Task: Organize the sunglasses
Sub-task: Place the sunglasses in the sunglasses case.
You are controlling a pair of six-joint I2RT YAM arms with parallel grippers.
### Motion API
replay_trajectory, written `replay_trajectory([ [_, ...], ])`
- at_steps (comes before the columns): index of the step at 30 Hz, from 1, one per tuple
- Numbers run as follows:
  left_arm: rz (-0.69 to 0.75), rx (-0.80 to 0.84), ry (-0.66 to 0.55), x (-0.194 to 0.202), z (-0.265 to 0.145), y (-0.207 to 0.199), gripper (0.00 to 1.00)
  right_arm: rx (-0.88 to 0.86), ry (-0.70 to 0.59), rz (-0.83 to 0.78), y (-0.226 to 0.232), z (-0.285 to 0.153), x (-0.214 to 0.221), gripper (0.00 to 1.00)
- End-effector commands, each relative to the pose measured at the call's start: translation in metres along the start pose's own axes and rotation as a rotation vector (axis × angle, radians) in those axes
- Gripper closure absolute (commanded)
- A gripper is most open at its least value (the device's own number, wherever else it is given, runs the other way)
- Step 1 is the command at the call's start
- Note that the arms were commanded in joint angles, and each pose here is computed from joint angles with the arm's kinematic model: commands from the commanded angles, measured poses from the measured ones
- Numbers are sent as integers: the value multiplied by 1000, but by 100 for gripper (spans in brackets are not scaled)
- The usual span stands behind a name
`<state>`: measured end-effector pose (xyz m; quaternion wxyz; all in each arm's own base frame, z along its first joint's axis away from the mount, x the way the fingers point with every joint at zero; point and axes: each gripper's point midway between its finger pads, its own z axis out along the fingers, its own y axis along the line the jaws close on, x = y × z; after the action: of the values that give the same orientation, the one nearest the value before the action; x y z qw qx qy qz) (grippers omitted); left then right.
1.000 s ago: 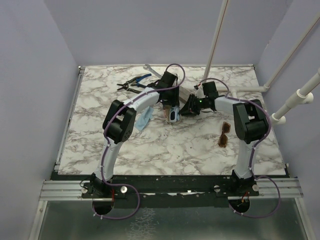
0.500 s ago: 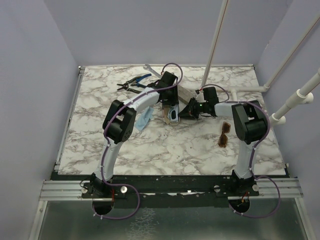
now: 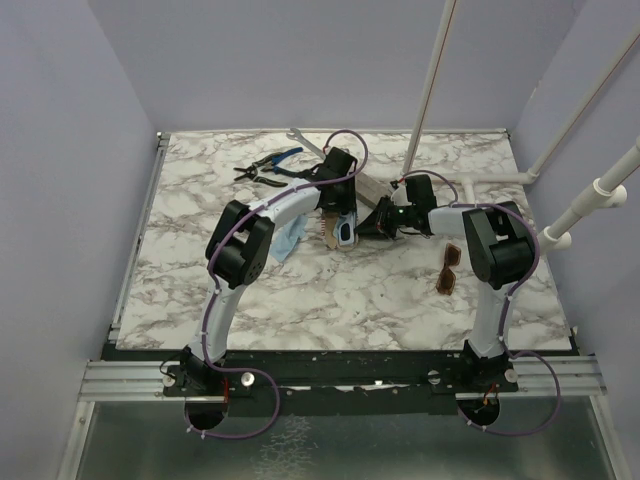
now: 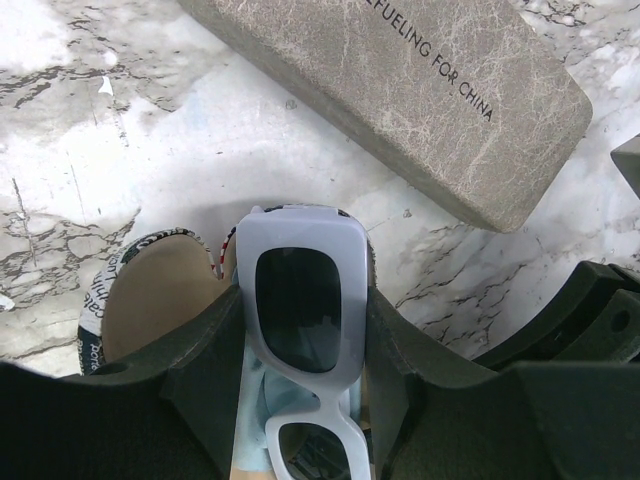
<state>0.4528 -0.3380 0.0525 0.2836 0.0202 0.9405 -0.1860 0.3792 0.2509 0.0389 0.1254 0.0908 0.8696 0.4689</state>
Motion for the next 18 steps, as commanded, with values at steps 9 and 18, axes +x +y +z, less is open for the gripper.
replay_trajectory([
  [9,82,-90,33,9,-10,18,46,41,2,12,-11,3,7,84],
  [18,93,-84,43,9,-16,16,34,43,1,-3,-9,3,4,85],
])
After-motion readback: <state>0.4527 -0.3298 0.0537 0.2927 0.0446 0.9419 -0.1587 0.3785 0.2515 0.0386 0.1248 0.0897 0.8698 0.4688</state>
